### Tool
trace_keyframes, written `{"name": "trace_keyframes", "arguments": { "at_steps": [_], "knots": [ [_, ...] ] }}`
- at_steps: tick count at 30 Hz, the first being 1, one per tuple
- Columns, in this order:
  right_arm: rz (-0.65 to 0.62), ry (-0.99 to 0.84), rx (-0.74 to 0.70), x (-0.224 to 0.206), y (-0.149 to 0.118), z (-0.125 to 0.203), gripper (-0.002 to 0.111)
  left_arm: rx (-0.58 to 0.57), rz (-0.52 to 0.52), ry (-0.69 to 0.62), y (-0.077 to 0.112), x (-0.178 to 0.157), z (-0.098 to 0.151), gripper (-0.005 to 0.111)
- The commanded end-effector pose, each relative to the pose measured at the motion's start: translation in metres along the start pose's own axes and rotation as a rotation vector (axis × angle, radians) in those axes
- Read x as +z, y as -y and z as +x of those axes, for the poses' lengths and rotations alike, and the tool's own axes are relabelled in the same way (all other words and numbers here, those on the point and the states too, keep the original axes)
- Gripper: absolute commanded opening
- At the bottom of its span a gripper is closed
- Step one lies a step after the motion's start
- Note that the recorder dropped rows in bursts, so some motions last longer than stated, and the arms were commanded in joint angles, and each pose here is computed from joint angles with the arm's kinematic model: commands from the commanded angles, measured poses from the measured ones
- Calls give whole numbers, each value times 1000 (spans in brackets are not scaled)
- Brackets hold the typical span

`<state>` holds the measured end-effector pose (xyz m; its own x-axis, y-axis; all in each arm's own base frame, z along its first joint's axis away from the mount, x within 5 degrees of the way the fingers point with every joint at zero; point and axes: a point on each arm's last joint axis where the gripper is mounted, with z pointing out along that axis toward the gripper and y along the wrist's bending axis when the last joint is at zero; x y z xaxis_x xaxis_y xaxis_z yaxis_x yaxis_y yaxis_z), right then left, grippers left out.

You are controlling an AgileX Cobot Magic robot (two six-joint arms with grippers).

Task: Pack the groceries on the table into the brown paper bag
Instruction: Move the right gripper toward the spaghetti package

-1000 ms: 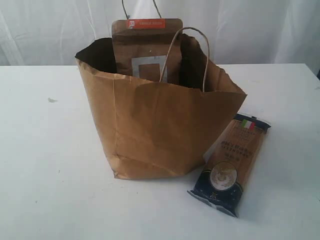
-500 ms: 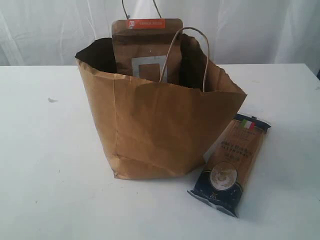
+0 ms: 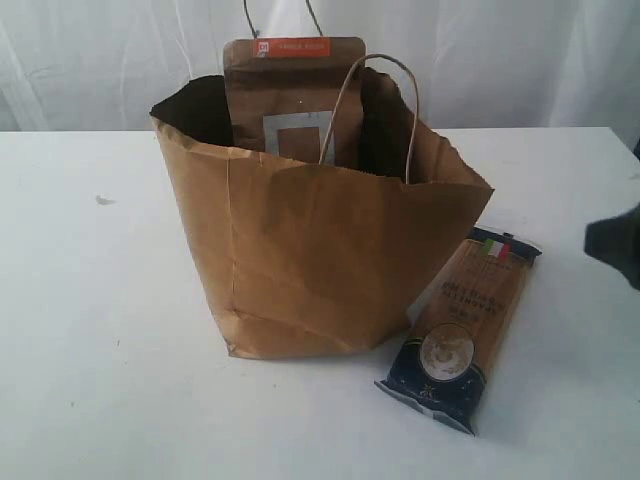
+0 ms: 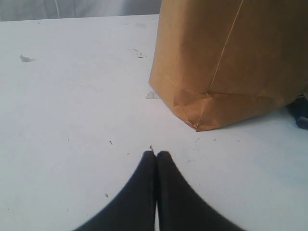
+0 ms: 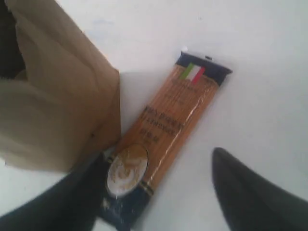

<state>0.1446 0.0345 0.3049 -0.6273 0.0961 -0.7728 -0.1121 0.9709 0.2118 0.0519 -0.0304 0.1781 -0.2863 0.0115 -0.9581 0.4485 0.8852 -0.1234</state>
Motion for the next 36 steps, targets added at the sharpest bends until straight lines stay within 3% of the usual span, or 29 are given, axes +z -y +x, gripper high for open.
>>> {"name": "trace_keyframes", "arguments": {
  "at_steps": [1,13,27,36],
  "knots": [
    [18,64,172,31,3,-16,79,-6,0,-6,0,0,2,0],
    [145,-84,322,124,23,-23,79,-6,0,-6,0,0,2,0],
    [258,-301,354,218,47,-38,79,-6,0,-6,0,0,2,0],
    [254,-331,346,254,47,-42,78,-6,0,-6,0,0,2,0]
  ]
}}
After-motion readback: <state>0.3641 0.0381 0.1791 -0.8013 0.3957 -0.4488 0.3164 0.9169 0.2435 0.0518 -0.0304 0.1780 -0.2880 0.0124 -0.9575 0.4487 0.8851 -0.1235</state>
